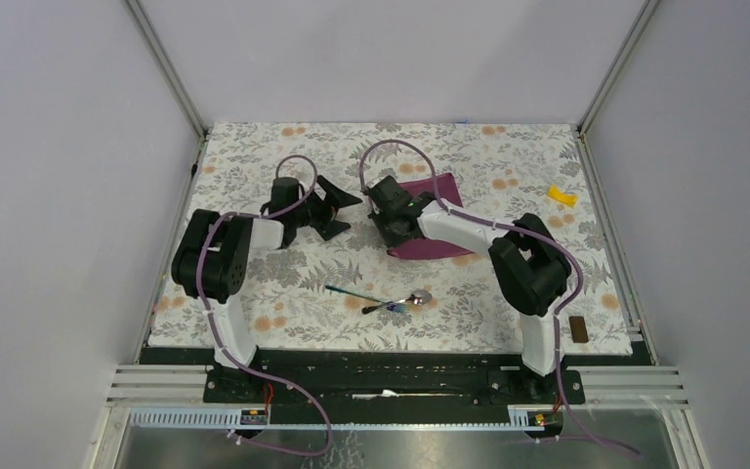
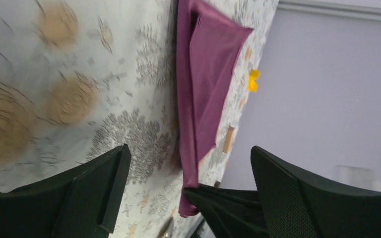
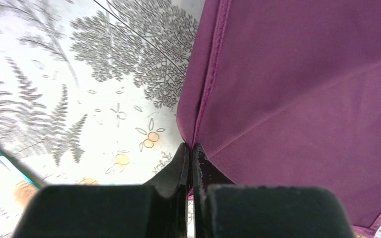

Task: Fold the napkin into a case and place the utensils inside
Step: Pick up the upper triangle-folded napkin from the center of the board.

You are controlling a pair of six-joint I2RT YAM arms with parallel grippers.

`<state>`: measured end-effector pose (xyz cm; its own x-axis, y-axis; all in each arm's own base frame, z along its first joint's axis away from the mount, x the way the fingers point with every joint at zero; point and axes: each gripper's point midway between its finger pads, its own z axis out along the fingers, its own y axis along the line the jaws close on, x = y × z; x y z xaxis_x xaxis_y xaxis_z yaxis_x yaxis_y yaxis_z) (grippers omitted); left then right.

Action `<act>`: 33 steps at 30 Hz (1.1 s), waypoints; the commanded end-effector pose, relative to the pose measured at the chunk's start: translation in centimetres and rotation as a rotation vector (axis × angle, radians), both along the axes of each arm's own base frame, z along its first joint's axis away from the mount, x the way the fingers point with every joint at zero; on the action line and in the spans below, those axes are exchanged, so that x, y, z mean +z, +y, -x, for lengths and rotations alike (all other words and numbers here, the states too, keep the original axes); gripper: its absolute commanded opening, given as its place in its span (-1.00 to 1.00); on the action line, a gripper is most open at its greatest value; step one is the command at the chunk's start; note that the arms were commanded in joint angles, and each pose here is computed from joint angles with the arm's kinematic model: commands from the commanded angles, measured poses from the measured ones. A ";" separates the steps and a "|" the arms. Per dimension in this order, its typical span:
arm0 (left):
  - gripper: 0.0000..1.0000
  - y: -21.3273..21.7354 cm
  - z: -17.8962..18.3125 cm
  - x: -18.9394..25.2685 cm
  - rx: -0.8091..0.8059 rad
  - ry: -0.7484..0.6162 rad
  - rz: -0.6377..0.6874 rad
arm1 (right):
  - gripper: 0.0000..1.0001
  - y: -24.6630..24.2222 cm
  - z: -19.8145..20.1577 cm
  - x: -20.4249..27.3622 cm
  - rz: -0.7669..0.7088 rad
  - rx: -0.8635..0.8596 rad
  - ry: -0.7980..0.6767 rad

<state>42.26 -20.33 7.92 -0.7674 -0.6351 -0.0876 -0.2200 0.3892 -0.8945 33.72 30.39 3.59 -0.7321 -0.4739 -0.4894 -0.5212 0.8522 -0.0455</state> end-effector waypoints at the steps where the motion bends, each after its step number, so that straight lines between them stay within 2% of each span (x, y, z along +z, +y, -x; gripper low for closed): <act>1: 0.94 -3.2 0.1 2.0 0.003 -0.068 0.171 | -1.00 1.6 -0.4 4.1 -0.182 0.035 -0.025; 6: 0.88 -4.2 -0.6 -0.8 0.065 -0.017 0.215 | -1.00 1.2 -0.3 4.6 -0.197 0.036 -0.027; 12: 0.57 -5.0 -2.8 -2.7 0.097 -0.007 0.194 | -1.00 1.4 -0.2 5.1 -0.223 0.048 -0.025; 17: 0.32 -4.8 -4.6 -5.2 0.115 0.022 0.108 | -1.00 1.4 -0.2 5.5 -0.237 0.049 -0.029; 20: 0.08 -4.6 -5.7 -6.2 0.122 0.019 0.052 | -1.00 1.4 -0.2 5.6 -0.243 0.048 -0.031; 27: -0.30 -2.8 -7.8 -6.3 0.129 -0.020 -0.080 | -1.00 1.8 0.2 5.5 -0.270 0.068 -0.016; 33: -0.78 -1.7 -8.5 -5.3 0.086 -0.056 -0.137 | -1.00 3.1 1.3 5.1 -0.324 0.096 0.008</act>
